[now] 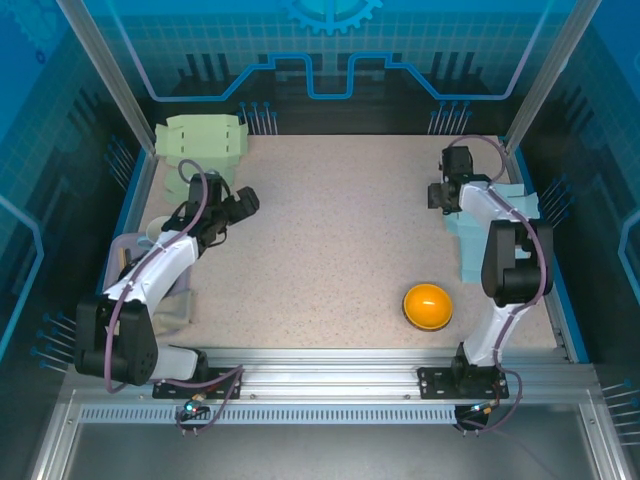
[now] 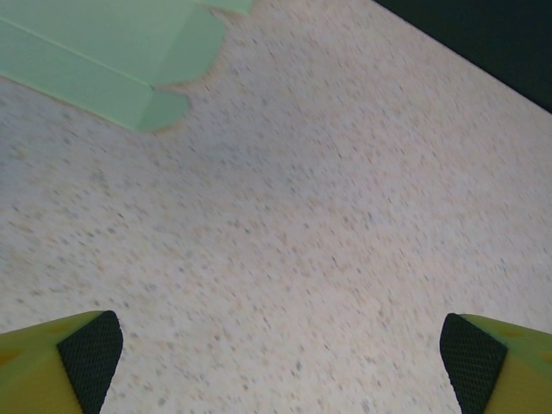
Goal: Fold the paper box
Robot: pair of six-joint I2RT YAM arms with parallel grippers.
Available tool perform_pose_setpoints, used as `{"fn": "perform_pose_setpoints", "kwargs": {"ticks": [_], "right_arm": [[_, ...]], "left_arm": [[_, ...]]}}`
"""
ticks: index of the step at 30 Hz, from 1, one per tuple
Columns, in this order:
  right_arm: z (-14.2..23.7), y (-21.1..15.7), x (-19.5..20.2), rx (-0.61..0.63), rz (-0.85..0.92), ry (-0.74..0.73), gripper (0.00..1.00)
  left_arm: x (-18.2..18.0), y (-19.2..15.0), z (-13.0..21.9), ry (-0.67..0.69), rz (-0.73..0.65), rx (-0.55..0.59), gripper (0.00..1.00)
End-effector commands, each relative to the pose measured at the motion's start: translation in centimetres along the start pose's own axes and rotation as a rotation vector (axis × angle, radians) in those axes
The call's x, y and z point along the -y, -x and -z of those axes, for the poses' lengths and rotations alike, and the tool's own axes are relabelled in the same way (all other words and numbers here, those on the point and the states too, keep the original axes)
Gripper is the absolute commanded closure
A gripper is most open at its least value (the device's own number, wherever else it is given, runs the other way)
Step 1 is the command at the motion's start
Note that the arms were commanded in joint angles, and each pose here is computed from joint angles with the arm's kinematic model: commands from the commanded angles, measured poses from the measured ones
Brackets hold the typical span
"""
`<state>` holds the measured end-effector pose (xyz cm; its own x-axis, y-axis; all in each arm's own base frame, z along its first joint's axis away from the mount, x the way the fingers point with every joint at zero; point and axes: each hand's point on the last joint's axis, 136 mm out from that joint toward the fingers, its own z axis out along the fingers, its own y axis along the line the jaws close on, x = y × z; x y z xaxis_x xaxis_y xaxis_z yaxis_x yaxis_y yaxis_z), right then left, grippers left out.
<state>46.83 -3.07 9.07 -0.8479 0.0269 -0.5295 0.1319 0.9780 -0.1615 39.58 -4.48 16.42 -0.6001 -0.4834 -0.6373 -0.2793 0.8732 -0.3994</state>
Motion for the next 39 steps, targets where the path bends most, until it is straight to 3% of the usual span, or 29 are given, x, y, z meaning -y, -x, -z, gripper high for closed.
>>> {"fn": "perform_pose_setpoints", "kwargs": {"ticks": [1,5,7,10,11,16,27,31,34,37,39], "right_arm": [[-1.0,-0.8,-0.3,-0.074,0.021,0.001,0.45],[-2.4,-1.5,-0.6,-0.121,0.038,0.007,0.57],[-2.9,-1.5,-0.9,-0.128,0.052,0.021,0.68],[-2.7,-1.4,-1.2,-0.128,0.055,0.039,0.98],[-2.2,-1.2,-1.3,-0.12,0.046,0.049,1.0],[1.8,0.5,-2.8,-0.008,0.063,0.088,1.0],[18.7,6.6,-12.9,0.338,0.274,0.179,1.0],[21.7,4.7,-17.1,0.342,0.318,0.148,1.0],[21.3,2.0,-20.3,0.306,0.331,0.125,1.0],[20.1,-1.5,-25.2,0.249,0.322,0.23,1.0],[20.1,-3.9,-29.3,0.21,0.319,0.375,0.97]], "left_arm": [[2.6,-0.8,0.5,-0.086,0.0,-0.065,0.01],[4.1,-1.6,0.7,-0.131,-0.009,-0.1,0.01],[4.8,-2.1,0.8,-0.158,-0.009,-0.124,0.01],[5.8,-2.5,1.0,-0.192,-0.01,-0.153,0.02],[6.0,-2.7,1.1,-0.2,-0.014,-0.161,0.02],[6.7,-2.4,1.8,-0.212,0.001,-0.166,0.03],[5.2,1.4,7.3,-0.119,0.099,-0.015,0.02],[4.3,2.1,9.9,-0.115,0.138,0.035,0.02],[3.1,1.9,11.1,-0.112,0.198,0.043,0.02],[2.0,1.3,11.7,-0.105,0.24,0.035,0.02],[1.5,0.8,11.8,-0.102,0.253,0.026,0.02]]}}
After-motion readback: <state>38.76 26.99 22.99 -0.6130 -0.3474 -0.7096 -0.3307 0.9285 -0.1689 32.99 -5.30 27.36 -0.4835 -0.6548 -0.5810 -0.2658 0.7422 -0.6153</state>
